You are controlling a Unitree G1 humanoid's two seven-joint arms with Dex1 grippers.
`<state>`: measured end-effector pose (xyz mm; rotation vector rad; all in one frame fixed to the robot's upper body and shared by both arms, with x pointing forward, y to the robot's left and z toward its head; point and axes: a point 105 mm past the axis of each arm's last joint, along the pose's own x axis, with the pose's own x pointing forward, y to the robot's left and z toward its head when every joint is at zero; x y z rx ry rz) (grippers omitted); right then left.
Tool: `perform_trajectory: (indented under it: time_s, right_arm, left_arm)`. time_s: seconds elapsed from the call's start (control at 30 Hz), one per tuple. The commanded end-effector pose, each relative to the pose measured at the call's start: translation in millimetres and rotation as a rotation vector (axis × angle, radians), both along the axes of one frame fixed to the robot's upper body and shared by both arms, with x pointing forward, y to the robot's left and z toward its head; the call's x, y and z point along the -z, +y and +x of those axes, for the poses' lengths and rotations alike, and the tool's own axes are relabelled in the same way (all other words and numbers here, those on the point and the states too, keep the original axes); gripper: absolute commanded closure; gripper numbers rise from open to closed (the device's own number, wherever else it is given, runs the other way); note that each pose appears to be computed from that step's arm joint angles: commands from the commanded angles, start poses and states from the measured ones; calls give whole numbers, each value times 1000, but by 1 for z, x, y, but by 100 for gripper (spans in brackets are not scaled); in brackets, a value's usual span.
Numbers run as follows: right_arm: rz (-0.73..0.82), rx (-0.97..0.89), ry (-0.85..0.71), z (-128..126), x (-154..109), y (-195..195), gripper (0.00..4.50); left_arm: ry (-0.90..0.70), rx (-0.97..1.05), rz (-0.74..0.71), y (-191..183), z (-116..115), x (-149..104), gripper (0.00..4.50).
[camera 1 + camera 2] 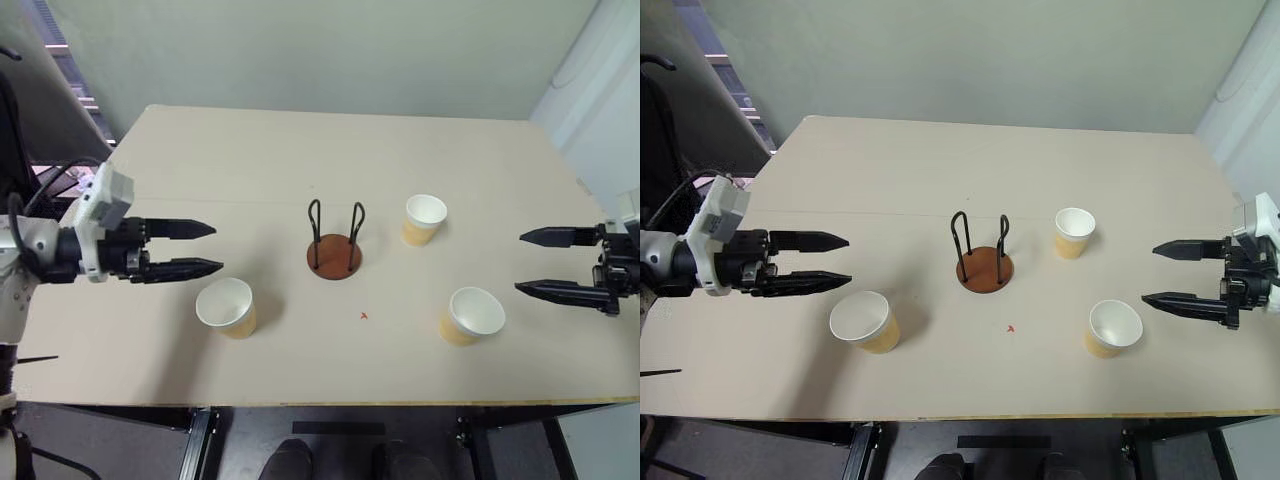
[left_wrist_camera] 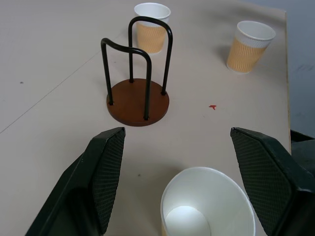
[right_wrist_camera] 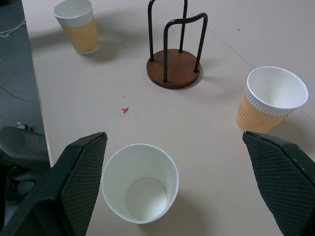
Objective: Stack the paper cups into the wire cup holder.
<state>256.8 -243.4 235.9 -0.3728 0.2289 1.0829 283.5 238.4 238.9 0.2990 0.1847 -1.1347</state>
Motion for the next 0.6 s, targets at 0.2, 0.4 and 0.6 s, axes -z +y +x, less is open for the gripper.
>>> perform_trajectory:
  time_s: [0.2, 0.4, 0.6]
  right_arm:
    - [-7, -5, -70, -7, -13, 1, 0]
    - [-11, 1, -74, -7, -12, 1, 0]
    - [-21, 13, -77, -8, -12, 1, 0]
  left_arm:
    - [-16, 68, 23, -13, 1, -2, 86]
    - [18, 111, 20, -33, 15, 13, 86]
    - [0, 127, 28, -53, 39, 18, 86]
